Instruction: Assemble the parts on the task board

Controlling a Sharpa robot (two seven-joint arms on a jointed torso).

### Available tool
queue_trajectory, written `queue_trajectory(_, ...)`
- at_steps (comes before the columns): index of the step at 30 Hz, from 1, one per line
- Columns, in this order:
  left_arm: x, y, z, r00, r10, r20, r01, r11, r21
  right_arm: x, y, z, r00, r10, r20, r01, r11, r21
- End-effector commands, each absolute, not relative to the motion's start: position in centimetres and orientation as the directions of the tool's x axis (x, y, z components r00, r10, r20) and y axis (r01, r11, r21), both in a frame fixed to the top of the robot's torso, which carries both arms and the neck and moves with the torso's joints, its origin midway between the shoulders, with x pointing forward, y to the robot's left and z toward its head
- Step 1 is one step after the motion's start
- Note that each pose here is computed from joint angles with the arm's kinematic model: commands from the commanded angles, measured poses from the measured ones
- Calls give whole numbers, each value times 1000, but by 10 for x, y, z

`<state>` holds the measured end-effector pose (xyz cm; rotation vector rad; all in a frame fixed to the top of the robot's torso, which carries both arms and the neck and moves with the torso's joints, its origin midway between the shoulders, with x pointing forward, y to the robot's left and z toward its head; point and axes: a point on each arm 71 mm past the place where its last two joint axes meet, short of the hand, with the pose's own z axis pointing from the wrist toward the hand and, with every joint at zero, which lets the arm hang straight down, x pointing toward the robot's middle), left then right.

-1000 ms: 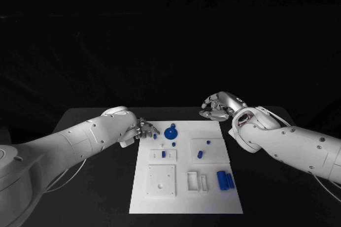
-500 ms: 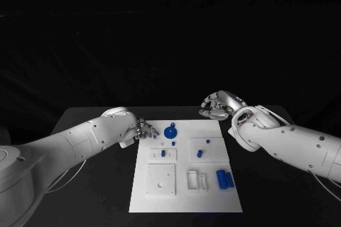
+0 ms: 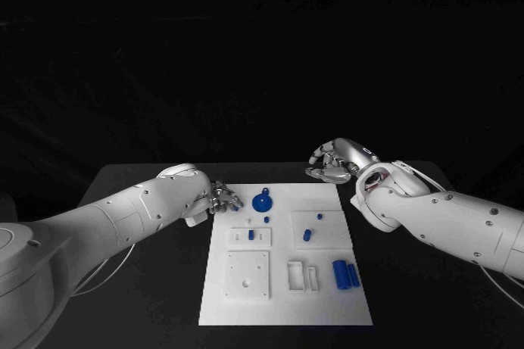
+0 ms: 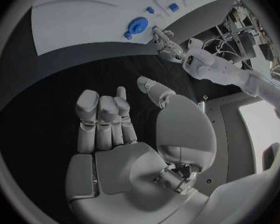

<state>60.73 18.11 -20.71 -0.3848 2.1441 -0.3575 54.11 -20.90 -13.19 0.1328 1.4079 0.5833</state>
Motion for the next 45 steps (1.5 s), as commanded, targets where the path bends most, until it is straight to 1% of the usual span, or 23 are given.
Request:
queue_trajectory(1,607,178,-208,-555,-418,-719,-134,898,-419,541,-208,-132,49,454,-889,-314,852,418)
queue_trajectory(15,607,179,-207,-545,-430,-720,-135,892,-431,541,-208,-132,47,453,-890,-313,853,417)
queue_trajectory(27,606,182,-206,-518,-482,-707,-156,866,-476,541,-209,-132,45,451,-891,-311,854,417)
queue_trajectory(32,600,185,-205,-513,-500,-698,-161,854,-494,541,-211,-132,45,449,-892,-308,856,416)
queue_trajectory(39,585,188,-203,-497,-516,-697,-141,841,-522,541,-214,-132,44,446,-894,-303,858,414)
queue_trajectory(45,571,189,-200,-437,-552,-710,-127,819,-559,541,-216,-133,43,446,-894,-298,860,415)
